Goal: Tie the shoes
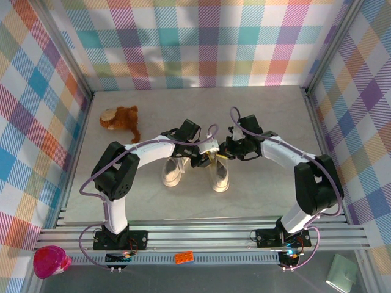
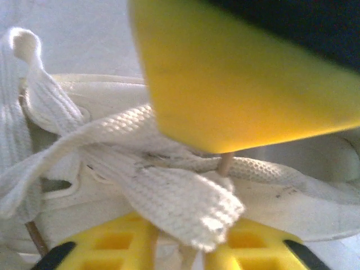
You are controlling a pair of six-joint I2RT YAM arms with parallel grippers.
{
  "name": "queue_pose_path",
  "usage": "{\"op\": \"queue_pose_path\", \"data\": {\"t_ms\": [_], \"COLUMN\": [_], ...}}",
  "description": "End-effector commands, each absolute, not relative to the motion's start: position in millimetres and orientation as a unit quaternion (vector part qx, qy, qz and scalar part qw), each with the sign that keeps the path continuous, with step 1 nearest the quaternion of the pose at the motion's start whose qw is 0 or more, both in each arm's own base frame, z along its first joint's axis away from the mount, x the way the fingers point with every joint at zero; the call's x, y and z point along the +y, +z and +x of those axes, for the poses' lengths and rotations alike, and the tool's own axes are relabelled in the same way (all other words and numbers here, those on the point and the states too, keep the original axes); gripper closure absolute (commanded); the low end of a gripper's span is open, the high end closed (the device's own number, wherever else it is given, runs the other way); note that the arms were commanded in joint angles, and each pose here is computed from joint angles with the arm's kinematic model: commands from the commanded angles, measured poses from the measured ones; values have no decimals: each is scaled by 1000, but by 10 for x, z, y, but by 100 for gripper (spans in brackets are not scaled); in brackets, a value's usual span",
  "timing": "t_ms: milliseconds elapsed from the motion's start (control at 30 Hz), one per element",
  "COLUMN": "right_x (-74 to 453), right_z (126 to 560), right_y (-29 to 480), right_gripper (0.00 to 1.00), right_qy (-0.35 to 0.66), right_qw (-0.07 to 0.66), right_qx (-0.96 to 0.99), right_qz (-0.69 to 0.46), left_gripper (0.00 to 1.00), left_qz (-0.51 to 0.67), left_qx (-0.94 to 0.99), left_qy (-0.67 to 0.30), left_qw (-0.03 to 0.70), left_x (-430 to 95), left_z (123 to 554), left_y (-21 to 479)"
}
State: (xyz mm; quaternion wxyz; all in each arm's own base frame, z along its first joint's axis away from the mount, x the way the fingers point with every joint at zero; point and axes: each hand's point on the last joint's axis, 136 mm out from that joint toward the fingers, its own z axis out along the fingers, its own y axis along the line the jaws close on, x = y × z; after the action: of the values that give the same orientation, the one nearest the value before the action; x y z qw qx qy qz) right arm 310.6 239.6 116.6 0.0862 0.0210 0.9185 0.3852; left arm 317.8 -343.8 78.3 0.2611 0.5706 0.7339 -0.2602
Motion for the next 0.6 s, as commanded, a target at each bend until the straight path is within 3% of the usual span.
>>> {"op": "queue_pose_path", "data": {"t_ms": [0, 133, 333, 567], "right_x": [2340, 2187, 2040, 2144], "right_z": [3105, 3063, 3004, 2931], "right_y": [1484, 1666, 1954, 2452], "right_gripper": [100, 100, 100, 100], "right_qy": [364, 322, 289, 337], "right_qw": [122, 146, 181, 226], "right_qx": [923, 935, 938, 908], "right_qz": [-16, -37, -62, -106], "left_gripper": [62, 51, 50, 49], "left_qz": [556, 540, 508, 502], "left_qx": [727, 727, 726, 706], "left_qy": [-256, -254, -257, -271], "left_qw": [312, 340, 386, 419], "left_x": [-3409, -3279, -3065, -3129], "left_z": [3310, 3377, 3460, 3389], "left_y": [1057, 1302, 1687, 1938]}}
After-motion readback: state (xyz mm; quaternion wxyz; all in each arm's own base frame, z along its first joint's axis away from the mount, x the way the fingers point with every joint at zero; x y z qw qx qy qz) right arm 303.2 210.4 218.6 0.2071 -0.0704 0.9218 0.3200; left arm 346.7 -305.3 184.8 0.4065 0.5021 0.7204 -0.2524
